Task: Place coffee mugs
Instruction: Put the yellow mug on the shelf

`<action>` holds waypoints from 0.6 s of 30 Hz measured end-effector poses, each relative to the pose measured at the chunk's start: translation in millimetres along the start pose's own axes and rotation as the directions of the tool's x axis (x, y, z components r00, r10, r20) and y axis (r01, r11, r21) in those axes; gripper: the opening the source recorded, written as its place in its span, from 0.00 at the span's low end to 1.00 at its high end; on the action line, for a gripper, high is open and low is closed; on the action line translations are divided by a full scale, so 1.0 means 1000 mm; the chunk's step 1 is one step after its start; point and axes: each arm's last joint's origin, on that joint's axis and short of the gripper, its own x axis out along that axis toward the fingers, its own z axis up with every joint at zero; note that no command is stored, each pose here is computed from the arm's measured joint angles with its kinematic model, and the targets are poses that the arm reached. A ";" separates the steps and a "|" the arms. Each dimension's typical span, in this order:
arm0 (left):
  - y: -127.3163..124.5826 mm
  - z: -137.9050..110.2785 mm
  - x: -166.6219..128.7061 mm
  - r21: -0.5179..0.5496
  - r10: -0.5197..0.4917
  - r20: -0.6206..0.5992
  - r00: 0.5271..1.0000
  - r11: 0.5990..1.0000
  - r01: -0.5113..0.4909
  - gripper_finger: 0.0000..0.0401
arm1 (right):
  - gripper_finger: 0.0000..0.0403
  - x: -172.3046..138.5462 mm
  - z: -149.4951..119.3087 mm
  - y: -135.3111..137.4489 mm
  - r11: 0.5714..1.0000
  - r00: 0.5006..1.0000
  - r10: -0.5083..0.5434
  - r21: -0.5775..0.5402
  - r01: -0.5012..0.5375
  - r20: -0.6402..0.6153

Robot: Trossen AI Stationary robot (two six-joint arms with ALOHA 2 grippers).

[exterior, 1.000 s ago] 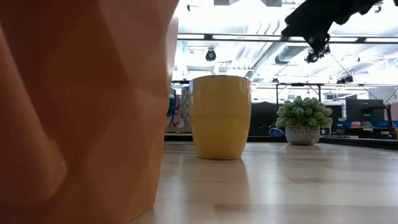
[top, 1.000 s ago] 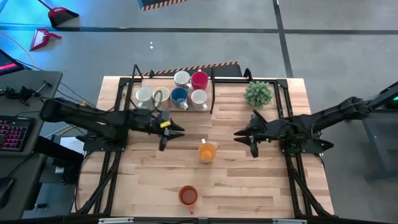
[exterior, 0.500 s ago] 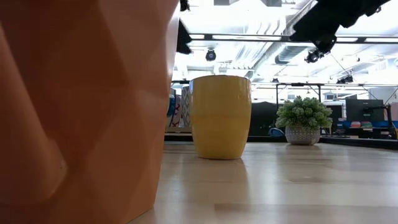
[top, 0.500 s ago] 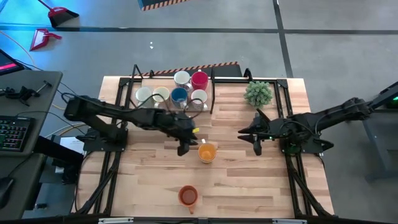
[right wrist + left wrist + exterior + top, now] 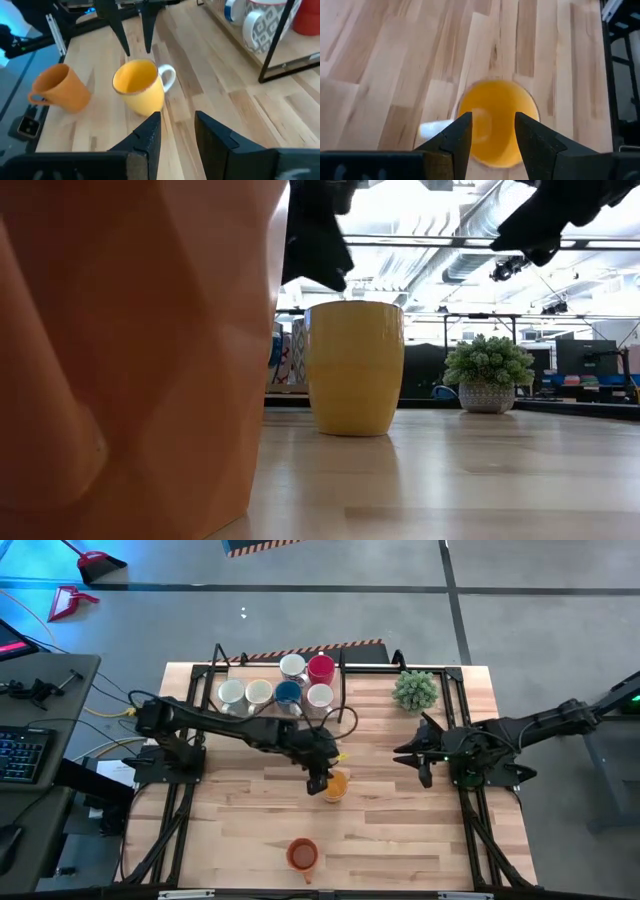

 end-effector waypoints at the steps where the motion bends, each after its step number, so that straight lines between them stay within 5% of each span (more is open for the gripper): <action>1: -0.001 0.003 0.003 -0.004 0.000 -0.001 1.000 1.000 0.000 0.35 | 0.24 -0.003 -0.001 -0.001 1.000 1.000 0.003 -0.001 -0.003 -0.005; 18: 0.002 0.005 0.025 -0.065 0.131 -0.137 0.982 0.988 -0.141 0.35 | 0.24 -0.021 -0.010 -0.007 0.996 0.992 0.091 -0.009 -0.092 -0.085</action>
